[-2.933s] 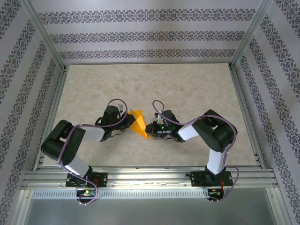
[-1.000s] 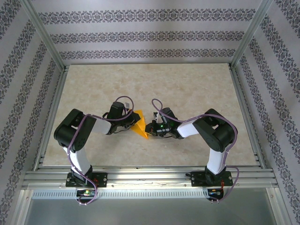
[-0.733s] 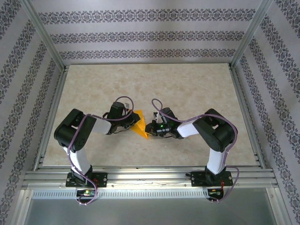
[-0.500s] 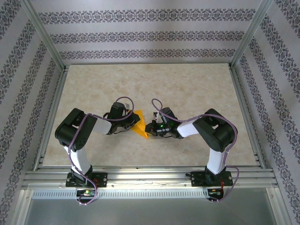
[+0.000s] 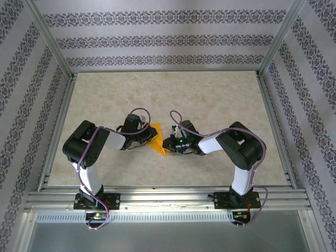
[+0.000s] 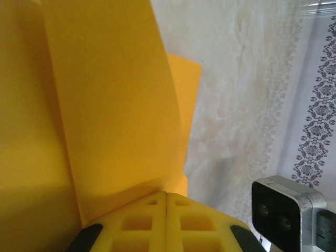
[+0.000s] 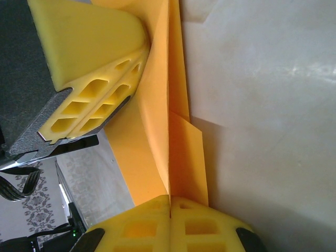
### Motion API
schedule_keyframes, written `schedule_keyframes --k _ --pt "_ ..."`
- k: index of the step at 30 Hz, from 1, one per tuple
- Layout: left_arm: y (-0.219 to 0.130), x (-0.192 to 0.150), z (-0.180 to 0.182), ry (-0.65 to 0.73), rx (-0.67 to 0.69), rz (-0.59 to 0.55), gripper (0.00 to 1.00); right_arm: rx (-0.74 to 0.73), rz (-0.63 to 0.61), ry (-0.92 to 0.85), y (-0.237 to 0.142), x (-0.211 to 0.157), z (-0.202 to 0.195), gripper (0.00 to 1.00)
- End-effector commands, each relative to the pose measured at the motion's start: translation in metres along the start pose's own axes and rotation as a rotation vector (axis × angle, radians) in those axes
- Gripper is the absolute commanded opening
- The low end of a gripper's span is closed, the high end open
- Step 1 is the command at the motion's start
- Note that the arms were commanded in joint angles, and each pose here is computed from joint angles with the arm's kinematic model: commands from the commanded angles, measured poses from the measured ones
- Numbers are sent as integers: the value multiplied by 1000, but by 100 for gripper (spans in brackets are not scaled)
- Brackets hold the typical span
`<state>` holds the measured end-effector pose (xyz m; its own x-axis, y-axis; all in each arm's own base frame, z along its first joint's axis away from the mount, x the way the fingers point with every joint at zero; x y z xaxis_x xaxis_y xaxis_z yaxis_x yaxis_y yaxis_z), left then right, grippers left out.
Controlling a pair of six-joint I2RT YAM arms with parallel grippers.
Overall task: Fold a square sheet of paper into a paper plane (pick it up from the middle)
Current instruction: Fourth fold the wing at the center of the table.
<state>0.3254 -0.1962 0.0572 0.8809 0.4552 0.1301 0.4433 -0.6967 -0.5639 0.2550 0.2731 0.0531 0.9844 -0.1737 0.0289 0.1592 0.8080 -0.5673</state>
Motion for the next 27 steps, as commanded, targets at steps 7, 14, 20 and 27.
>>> schedule_keyframes --k 7,14,20,27 --pt "8 -9 13 14 57 60 2 -100 53 60 0 -12 -26 0" --pt "8 -15 24 4 89 79 2 -49 75 35 -5 -14 -11 6" --pt "7 -16 24 6 87 77 2 -34 85 19 -11 -18 -5 9" --pt "7 -16 25 6 87 81 2 -17 115 14 -15 -23 1 12"
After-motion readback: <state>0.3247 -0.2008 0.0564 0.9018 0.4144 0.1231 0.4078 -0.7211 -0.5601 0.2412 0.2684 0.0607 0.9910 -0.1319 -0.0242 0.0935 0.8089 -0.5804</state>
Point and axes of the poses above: each hand's point on the last joint's axis, 136 mm out from that joint toward the fingers, its own y axis out along the fingers, its own z axis along the line the jaws close on, x = y × z, the point moved 6 cm from there along -y, back along the fingers, and after that the axes turned 3 degrees about y, right-handed, at the moved point
